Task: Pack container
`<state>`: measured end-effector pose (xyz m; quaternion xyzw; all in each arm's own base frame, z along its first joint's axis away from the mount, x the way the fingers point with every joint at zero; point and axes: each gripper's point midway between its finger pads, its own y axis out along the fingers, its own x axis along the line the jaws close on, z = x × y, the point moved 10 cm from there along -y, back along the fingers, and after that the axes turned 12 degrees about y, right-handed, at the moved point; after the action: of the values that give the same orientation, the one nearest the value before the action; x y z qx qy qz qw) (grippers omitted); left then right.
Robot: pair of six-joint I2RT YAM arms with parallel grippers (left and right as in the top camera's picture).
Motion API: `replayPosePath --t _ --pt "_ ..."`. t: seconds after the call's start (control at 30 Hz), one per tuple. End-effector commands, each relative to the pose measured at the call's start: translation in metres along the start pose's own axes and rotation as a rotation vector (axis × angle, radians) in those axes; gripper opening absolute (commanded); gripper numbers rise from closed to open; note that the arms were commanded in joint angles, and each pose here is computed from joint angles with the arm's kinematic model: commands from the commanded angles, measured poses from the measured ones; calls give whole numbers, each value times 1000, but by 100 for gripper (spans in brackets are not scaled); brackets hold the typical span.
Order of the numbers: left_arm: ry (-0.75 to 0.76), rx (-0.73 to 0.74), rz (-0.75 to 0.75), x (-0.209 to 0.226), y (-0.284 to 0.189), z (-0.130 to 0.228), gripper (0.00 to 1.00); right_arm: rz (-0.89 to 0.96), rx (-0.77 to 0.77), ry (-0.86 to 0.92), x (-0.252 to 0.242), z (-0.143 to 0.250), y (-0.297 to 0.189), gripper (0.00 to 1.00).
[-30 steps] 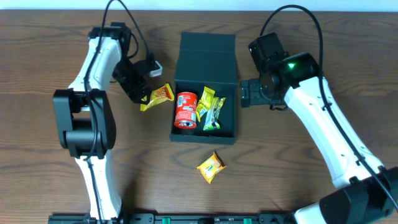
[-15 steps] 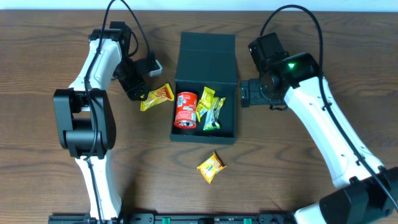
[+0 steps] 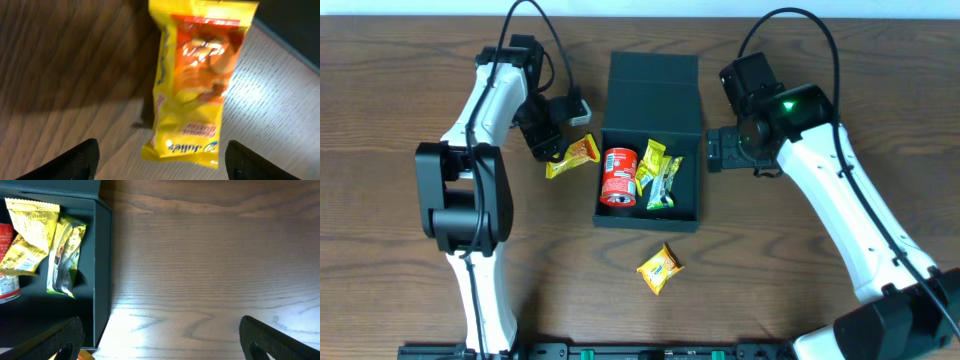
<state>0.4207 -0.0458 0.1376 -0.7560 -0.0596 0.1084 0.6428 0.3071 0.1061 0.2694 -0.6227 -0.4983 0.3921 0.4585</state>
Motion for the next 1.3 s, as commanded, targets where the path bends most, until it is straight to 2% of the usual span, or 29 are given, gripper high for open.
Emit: replayPosePath --t 0.0,0.53,0.63,0.77,0.87,1.07,1.2,1.27 --pt "16 -28 2 -5 -6 0 81 -10 -17 8 -3 0 -7 99" --pt "-1 -9 97 -24 28 10 80 -14 -15 8 -2 0 -7 99" --pt "0 -9 94 -24 30 11 73 -14 -15 8 -2 0 -7 99" --pt "1 -11 85 -23 30 10 71 -14 -15 8 -2 0 -7 99" --pt "-4 -17 67 -20 30 9 63 -14 -15 8 -2 0 -7 99" --pt "-30 -23 50 -17 30 8 54 -14 -15 8 -2 0 -7 99" --pt "-29 -23 47 -17 30 8 40 -15 -15 8 -2 0 -7 99" --pt "-38 -23 47 -17 30 8 40 -15 -15 8 -2 0 -7 99"
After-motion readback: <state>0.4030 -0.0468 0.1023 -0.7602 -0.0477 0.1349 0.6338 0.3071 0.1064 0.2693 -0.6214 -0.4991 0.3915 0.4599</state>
